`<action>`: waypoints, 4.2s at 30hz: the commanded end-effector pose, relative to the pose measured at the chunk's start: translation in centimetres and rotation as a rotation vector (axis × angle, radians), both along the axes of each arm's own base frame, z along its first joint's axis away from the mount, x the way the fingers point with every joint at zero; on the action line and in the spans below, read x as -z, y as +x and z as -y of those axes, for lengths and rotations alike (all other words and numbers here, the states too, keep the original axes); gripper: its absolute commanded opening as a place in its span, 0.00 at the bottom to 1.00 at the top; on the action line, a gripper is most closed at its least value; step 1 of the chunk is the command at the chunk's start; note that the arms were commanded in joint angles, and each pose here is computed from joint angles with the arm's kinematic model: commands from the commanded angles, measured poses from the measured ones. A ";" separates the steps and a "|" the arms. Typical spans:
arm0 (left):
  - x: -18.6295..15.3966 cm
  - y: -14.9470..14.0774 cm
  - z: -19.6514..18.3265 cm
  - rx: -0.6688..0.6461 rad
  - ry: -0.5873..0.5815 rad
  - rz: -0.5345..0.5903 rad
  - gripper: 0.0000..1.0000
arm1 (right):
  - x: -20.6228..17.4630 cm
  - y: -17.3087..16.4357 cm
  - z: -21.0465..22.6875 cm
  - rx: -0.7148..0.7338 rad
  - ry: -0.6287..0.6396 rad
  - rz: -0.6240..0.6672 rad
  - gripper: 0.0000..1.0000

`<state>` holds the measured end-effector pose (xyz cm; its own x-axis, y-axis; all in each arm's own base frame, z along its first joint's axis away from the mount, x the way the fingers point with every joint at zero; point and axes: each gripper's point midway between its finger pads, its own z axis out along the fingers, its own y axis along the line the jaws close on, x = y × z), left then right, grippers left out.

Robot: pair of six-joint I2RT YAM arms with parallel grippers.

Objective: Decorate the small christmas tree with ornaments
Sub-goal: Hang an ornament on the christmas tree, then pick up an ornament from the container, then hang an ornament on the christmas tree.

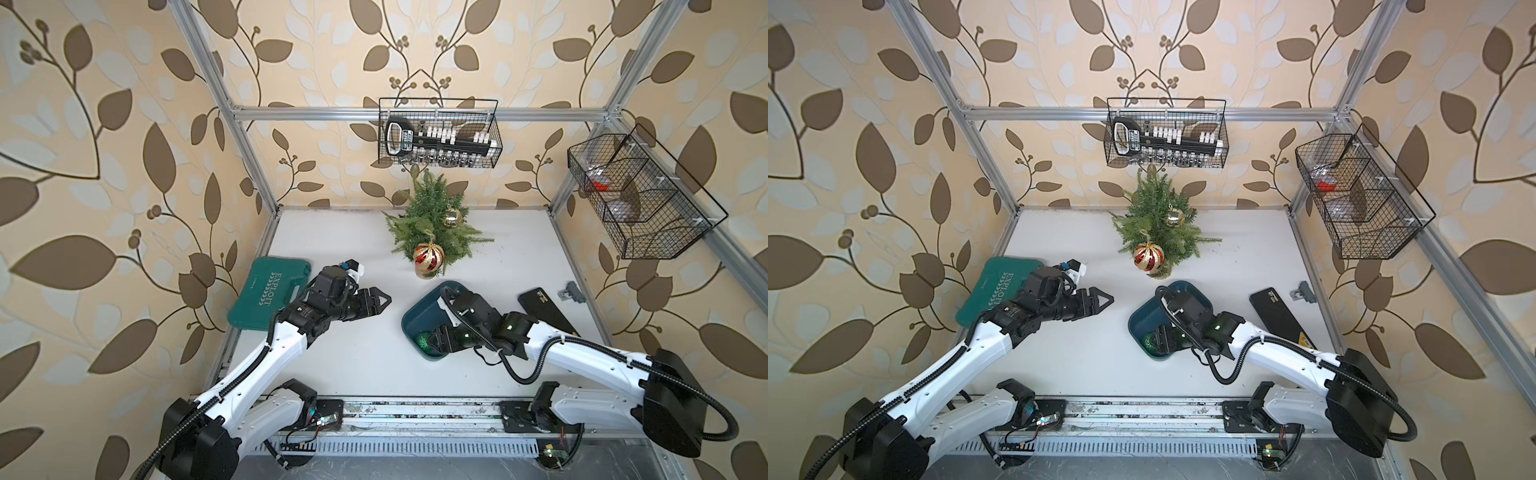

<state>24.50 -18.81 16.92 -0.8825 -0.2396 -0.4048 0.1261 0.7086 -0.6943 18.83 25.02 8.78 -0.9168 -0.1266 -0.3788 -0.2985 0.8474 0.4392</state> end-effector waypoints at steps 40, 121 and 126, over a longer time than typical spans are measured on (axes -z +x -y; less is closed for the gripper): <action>-0.3 1.0 0.4 -0.007 -0.039 0.014 0.74 | 5.0 2.3 -1.0 -0.038 -0.331 0.017 0.69; -25.4 8.1 4.4 0.159 -0.290 0.478 0.79 | -36.0 21.3 7.1 0.111 0.730 0.429 0.56; -24.8 8.3 4.4 0.156 -0.291 0.468 0.79 | -35.8 22.2 6.9 0.108 0.740 0.414 0.56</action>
<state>32.82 -23.48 40.79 -0.6971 -0.2728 -0.6630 0.5138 0.4549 -0.7274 40.96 17.83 43.11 -0.6927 0.3683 -0.6201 -0.4527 0.4473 0.7713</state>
